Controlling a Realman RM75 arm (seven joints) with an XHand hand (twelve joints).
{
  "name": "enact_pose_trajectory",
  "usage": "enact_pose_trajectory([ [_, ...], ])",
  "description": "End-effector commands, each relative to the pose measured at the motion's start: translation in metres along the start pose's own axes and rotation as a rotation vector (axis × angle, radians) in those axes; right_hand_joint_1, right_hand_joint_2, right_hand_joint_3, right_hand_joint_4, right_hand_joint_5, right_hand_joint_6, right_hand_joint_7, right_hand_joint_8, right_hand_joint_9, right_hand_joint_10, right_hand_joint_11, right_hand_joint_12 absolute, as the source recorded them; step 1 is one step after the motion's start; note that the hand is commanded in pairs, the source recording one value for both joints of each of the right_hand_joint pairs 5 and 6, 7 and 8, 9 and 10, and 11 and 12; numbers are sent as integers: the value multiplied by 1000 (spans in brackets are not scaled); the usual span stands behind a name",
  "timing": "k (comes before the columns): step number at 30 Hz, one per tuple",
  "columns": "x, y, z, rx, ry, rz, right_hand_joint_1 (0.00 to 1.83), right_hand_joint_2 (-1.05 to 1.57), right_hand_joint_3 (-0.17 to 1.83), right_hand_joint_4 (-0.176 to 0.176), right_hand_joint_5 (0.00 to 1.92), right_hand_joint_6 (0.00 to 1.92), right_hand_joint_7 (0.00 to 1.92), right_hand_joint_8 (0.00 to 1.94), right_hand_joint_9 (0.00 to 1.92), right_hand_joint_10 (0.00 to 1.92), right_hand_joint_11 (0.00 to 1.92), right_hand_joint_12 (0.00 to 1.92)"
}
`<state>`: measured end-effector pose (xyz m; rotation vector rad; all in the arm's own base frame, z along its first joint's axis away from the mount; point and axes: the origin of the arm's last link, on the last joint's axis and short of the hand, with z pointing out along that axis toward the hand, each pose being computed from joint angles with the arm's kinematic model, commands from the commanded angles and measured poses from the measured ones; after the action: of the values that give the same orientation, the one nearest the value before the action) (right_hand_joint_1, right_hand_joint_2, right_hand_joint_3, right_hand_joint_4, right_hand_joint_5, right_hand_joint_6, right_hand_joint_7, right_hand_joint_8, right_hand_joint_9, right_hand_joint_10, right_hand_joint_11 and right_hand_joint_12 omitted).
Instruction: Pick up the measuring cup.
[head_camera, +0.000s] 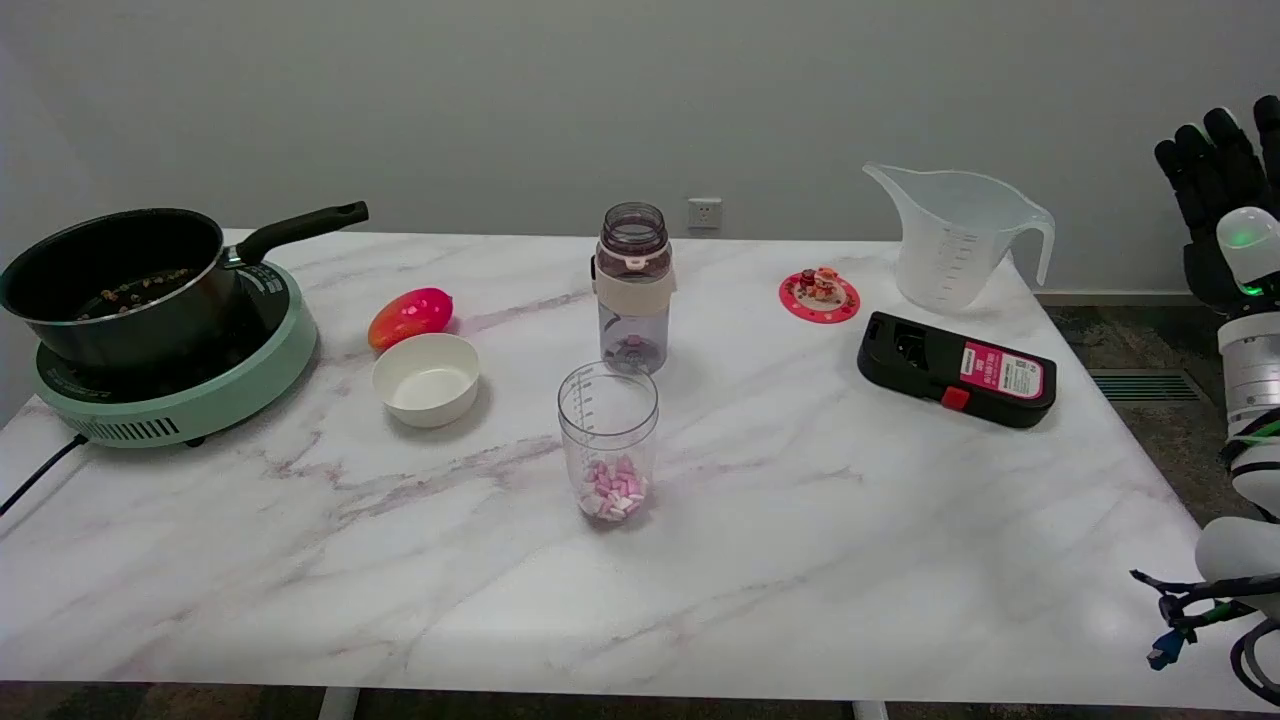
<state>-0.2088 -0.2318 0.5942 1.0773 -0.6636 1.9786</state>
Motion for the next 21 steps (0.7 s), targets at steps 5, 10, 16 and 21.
enact_pose_trajectory([
  [5, -14, 18, 7, -49, -20, 41, 1197, -580, 1211, 0, 141, 141, 336, 336, 411, 411, 400, 400],
  [10, -18, 17, 6, -45, -41, 27, 1196, -587, 1171, 0, 123, 123, 354, 354, 426, 426, 411, 411],
  [16, -48, 35, 0, -134, -213, -78, 1201, -563, 1140, 0, 130, 130, 364, 364, 452, 452, 450, 450],
  [21, -86, 44, -4, -182, -358, -115, 1203, -523, 1115, 0, 159, 159, 393, 393, 496, 496, 504, 504],
])
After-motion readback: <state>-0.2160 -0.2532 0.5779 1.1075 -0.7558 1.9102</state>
